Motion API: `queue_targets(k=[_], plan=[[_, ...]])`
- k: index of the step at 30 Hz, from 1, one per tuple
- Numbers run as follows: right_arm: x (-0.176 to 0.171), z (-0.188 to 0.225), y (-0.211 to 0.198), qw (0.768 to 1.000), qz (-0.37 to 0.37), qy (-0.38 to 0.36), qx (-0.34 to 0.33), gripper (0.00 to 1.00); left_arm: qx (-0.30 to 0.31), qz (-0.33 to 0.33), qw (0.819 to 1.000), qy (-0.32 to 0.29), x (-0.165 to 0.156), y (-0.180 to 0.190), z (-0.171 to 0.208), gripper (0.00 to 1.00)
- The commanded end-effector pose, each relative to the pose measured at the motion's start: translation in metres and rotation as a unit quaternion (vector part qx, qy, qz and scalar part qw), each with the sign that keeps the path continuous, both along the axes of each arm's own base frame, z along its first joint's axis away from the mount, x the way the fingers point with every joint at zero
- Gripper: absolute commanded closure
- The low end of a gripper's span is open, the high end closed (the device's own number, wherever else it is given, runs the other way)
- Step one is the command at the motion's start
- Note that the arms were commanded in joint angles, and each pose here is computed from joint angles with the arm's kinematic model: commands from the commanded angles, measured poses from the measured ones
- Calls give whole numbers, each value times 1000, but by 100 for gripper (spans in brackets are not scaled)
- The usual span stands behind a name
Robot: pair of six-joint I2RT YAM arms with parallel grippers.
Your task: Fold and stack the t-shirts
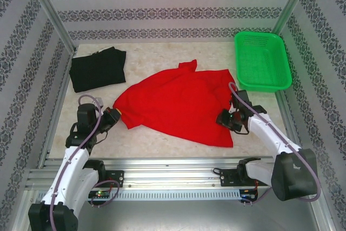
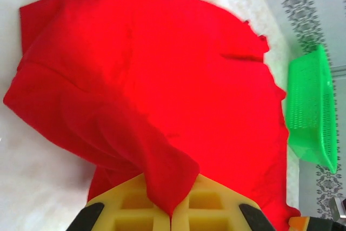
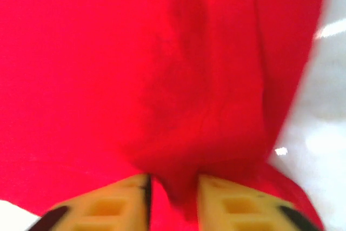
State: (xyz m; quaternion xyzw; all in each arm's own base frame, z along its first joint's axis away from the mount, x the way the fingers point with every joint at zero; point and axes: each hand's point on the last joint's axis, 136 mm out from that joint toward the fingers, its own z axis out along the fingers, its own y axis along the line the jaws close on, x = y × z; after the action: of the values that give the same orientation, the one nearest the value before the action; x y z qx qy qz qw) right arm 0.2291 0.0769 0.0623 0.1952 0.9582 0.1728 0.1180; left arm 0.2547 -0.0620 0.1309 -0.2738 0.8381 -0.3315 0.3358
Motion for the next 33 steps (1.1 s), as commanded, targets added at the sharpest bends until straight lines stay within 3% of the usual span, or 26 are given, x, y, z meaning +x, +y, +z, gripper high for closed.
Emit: queue_targets(k=[1, 3, 6, 14, 19, 33], plan=[[0, 11, 5, 999, -17, -26, 24, 58, -12, 14, 1000, 12, -6, 2, -3, 100], [-8, 14, 2, 999, -30, -20, 26, 50, -10, 9, 1000, 18, -11, 1, -7, 100], [-16, 21, -8, 996, -75, -8, 48, 47, -13, 7, 1000, 25, -17, 0, -13, 100], [-32, 4, -41, 991, -118, 66, 7, 51, -15, 1, 999, 28, -21, -2, -16, 100], [-9, -2, -48, 992, -116, 51, -5, 53, -18, -6, 999, 27, -22, -5, -15, 100], [8, -23, -49, 995, -85, 53, -6, 58, -18, -10, 1000, 19, -21, -6, -9, 100]])
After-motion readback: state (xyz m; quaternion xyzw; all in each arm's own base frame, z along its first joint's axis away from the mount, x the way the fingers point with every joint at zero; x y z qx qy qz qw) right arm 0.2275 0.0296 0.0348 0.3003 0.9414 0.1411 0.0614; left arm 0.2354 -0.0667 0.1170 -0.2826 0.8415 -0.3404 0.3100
